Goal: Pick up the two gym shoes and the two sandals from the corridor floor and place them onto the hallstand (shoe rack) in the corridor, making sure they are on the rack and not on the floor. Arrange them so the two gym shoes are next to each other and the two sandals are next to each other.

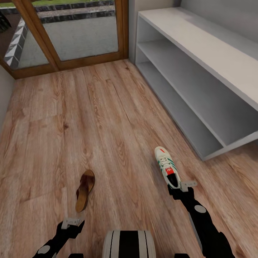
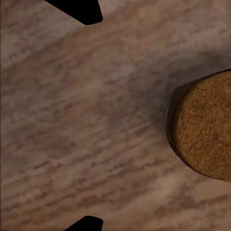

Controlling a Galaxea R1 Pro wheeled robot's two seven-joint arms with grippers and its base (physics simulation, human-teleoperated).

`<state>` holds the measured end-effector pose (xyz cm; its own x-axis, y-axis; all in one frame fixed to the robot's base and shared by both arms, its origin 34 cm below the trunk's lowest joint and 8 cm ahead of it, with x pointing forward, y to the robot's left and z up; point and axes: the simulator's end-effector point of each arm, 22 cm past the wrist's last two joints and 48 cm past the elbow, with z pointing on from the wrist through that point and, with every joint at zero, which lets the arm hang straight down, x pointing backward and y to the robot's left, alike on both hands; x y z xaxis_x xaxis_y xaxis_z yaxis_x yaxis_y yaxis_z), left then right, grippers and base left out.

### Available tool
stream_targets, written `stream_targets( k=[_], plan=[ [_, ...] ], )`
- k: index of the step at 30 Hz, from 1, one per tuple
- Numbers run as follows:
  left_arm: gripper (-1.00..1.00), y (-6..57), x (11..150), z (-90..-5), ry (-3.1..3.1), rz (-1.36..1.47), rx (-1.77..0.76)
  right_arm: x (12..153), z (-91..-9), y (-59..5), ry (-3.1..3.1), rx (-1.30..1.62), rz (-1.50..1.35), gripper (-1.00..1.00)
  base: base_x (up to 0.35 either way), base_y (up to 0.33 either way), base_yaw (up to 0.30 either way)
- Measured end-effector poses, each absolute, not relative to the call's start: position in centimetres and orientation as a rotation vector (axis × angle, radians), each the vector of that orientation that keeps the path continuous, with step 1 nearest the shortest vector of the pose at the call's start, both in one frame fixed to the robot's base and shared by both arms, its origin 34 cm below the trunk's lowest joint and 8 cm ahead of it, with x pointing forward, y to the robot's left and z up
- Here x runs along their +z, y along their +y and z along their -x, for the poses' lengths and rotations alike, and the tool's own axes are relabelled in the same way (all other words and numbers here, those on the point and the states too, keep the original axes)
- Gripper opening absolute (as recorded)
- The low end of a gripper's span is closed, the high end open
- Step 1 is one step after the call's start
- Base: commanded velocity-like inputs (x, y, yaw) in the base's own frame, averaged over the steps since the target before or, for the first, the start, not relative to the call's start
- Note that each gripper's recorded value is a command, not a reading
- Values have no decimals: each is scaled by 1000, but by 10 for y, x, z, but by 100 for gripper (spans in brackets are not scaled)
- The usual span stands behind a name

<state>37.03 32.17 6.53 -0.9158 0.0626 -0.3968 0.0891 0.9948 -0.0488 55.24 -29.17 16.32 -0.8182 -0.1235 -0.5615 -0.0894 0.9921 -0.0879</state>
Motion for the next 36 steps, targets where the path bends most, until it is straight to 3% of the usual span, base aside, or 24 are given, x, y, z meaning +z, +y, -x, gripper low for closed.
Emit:
stream_targets(
  k=[36],
  plan=[
    [100,321,65,-370,2732,-109,-92,163,-552,-292,2535,-77,149,-100,79,3,0]
  ],
)
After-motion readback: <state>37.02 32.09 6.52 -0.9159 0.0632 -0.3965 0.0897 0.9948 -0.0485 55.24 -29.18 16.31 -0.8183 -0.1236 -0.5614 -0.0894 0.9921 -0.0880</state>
